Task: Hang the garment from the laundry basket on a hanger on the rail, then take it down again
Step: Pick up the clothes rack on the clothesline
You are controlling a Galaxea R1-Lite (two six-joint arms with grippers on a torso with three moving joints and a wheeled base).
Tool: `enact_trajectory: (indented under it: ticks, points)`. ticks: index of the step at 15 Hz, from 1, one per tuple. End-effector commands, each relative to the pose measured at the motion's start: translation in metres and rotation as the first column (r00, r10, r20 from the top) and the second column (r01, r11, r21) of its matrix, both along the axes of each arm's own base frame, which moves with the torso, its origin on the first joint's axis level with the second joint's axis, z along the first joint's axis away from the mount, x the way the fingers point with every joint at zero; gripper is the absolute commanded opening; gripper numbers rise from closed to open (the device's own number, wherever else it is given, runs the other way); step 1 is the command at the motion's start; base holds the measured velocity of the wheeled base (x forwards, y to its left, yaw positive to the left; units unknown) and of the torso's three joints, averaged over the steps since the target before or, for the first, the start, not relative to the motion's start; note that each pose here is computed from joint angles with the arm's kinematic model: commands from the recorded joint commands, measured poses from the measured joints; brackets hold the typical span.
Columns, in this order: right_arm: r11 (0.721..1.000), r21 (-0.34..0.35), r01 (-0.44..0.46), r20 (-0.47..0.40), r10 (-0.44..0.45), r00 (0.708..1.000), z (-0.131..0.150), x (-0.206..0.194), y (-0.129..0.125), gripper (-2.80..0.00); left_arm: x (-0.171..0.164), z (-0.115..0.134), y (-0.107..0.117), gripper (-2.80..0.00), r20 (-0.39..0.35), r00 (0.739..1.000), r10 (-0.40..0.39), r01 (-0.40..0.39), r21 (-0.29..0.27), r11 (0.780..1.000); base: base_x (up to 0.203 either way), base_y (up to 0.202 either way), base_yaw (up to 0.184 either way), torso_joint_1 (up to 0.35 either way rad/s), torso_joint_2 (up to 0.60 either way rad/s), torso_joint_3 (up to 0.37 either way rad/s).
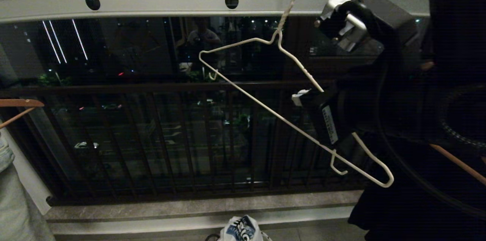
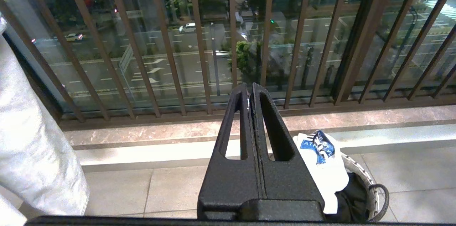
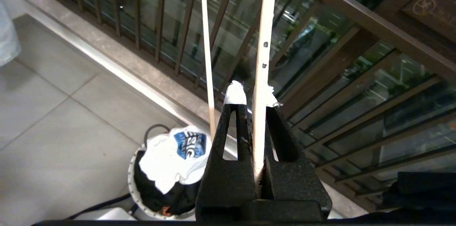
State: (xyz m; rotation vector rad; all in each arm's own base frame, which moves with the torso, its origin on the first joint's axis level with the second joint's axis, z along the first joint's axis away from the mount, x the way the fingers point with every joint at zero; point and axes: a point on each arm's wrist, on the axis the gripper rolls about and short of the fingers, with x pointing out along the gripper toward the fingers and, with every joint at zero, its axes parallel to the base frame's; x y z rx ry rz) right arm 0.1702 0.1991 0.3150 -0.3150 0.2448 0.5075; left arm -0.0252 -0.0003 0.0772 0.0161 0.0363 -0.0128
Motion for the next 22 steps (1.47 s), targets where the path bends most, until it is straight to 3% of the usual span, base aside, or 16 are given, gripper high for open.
enact_trajectory:
  ticks: [1,3,6,9,15,18,22]
  points:
    - [1.0,0.014,-0.008,-0.008,0.008,1.0,-0.003,-0.014,-0.017,-2.8,0.0,0.0,0.0,-2.8,0.0,1.0,0.002,-0.002,0.0,1.0,0.0,0.0,0.0,0.0,0.0,0.0]
    - [0.998,0.049,-0.029,-0.035,0.031,0.999,-0.013,-0.023,-0.027,-2.8,0.0,0.0,0.0,-2.8,0.0,1.0,0.0,0.0,0.0,1.0,0.0,0.0,0.0,0.0,0.0,0.0]
    - [0.986,0.099,-0.138,-0.065,0.144,0.987,-0.025,-0.036,-0.04,-2.8,0.0,0.0,0.0,-2.8,0.0,1.0,0.0,0.0,0.0,1.0,0.0,0.0,0.0,0.0,0.0,0.0]
    - [0.972,0.104,-0.212,-0.125,0.224,0.967,-0.047,-0.035,-0.047,-2.8,0.0,0.0,0.0,-2.8,-0.001,1.0,0.0,0.0,0.0,1.0,0.0,0.0,0.0,0.0,0.0,0.0]
    - [0.959,0.09,-0.27,-0.208,0.283,0.936,-0.071,-0.014,-0.066,-2.8,0.0,0.0,0.0,-2.8,0.0,1.0,0.0,0.0,0.0,1.0,0.0,0.0,0.0,0.0,0.0,0.0]
    - [0.958,0.05,-0.283,-0.221,0.287,0.932,-0.078,-0.002,-0.065,-2.8,0.0,0.0,0.0,-2.8,-0.001,1.0,0.002,-0.002,0.0,1.0,0.0,0.0,0.0,0.0,0.0,0.0]
    - [0.951,0.07,-0.302,-0.249,0.31,0.917,-0.083,0.005,-0.061,-2.8,0.0,0.0,0.0,-2.8,0.0,1.0,0.0,0.0,0.0,1.0,0.0,0.0,0.0,0.0,0.0,0.0]
